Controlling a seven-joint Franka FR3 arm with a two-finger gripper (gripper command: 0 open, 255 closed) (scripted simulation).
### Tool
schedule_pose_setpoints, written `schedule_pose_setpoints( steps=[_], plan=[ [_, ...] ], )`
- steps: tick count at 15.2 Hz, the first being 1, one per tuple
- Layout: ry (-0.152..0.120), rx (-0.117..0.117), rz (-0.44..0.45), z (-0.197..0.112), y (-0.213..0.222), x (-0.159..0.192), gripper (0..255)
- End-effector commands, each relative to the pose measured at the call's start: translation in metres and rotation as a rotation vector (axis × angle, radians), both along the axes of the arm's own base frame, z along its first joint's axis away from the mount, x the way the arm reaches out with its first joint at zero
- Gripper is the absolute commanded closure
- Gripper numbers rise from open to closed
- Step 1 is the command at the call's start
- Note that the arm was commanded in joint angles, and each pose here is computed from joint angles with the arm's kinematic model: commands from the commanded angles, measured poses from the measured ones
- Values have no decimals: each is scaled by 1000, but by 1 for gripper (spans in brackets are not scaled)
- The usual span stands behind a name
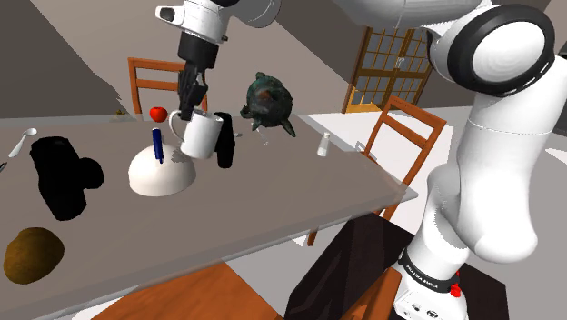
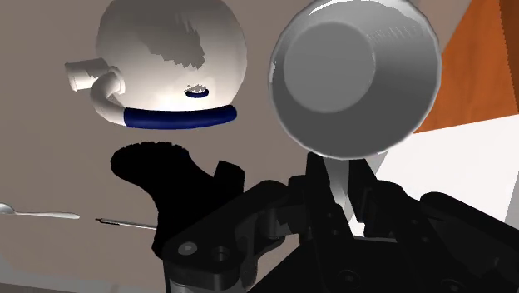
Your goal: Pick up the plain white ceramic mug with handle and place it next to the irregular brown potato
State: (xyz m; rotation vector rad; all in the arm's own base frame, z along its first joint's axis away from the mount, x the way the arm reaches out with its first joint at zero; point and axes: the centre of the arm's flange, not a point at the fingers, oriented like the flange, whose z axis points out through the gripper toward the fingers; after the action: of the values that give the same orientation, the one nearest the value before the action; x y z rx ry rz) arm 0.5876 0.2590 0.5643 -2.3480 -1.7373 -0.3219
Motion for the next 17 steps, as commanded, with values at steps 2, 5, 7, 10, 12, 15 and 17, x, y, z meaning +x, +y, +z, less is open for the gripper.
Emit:
schedule_pose_setpoints(
  steps=[2,5,7,10,12,15,17],
  plan=[
    [0,0,-1,0,37,-4,255],
    [0,0,-1,1,76,-8,255],
    [0,0,-1,1,103,-10,255],
    [0,0,-1,1,142,-14,255],
    [0,0,-1,1,168,-16,255],
    [0,0,-1,-10,184,-18,255],
    [0,0,-1,-20,184,-18,255]
  ],
)
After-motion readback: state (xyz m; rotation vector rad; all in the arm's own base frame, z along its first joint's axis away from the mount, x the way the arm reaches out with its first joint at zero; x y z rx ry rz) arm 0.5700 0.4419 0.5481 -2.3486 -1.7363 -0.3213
